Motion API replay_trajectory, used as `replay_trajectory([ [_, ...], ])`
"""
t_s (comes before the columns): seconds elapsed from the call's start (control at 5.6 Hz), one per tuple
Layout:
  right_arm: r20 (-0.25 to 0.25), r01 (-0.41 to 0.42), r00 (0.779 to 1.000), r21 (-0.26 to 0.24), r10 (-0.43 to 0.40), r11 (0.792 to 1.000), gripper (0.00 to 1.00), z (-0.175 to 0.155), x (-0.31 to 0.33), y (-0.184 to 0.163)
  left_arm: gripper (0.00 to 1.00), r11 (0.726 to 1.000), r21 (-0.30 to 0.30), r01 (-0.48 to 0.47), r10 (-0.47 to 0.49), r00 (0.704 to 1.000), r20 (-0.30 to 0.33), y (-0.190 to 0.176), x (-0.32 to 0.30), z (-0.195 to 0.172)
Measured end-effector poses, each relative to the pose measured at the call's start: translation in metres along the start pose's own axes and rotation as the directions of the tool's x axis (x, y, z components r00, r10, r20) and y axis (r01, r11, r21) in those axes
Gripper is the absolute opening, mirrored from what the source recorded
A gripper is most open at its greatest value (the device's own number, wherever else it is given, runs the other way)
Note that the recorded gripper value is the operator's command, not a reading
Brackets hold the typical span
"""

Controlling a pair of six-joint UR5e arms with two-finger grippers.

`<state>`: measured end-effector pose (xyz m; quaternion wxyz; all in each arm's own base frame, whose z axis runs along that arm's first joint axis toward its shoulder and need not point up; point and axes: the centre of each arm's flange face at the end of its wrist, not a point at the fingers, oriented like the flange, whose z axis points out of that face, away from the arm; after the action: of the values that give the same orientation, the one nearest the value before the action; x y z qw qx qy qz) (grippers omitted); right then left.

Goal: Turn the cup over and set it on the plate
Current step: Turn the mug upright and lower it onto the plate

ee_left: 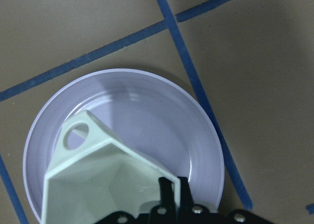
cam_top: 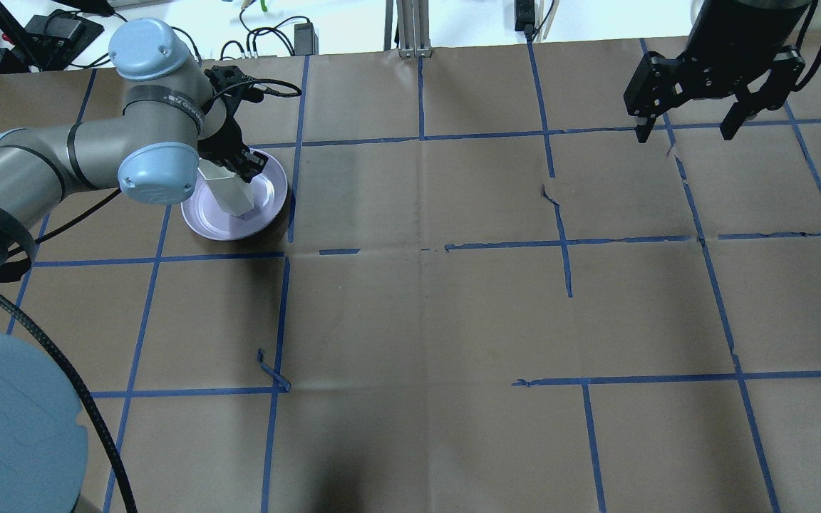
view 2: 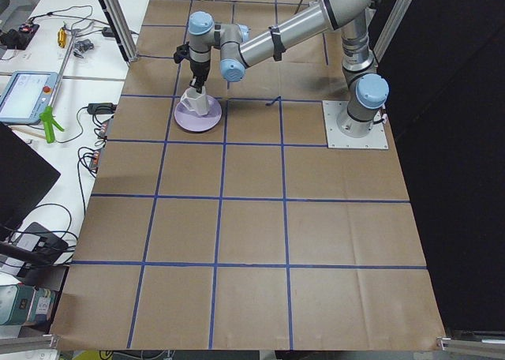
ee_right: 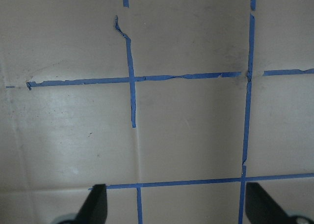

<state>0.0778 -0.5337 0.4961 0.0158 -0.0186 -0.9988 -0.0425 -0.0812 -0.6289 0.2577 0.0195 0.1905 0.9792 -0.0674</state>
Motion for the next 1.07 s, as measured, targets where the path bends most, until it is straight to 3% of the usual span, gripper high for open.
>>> replay_trajectory([
  [0.18, 0.000, 0.000, 1.000, 0.000, 0.000, 1.000, 1.00, 0.000, 0.000, 0.000, 0.34, 1.000, 0.005, 0.008, -0.008, 1.000, 0.000, 0.007, -0.002, 0.007],
  [0.36, 0.000, 0.000, 1.000, 0.000, 0.000, 1.000, 1.00, 0.000, 0.000, 0.000, 0.98, 1.000, 0.014, 0.012, -0.012, 1.000, 0.003, 0.012, -0.002, 0.012],
  [0.71, 0.000, 0.000, 1.000, 0.000, 0.000, 1.000, 1.00, 0.000, 0.000, 0.000, 0.99, 1.000, 0.023, 0.018, -0.018, 1.000, 0.008, 0.013, 0.000, 0.009],
  [1.07, 0.000, 0.000, 1.000, 0.000, 0.000, 1.000, 1.00, 0.000, 0.000, 0.000, 0.99, 0.998, 0.027, 0.064, -0.064, 0.998, 0.016, 0.013, 0.002, -0.028],
])
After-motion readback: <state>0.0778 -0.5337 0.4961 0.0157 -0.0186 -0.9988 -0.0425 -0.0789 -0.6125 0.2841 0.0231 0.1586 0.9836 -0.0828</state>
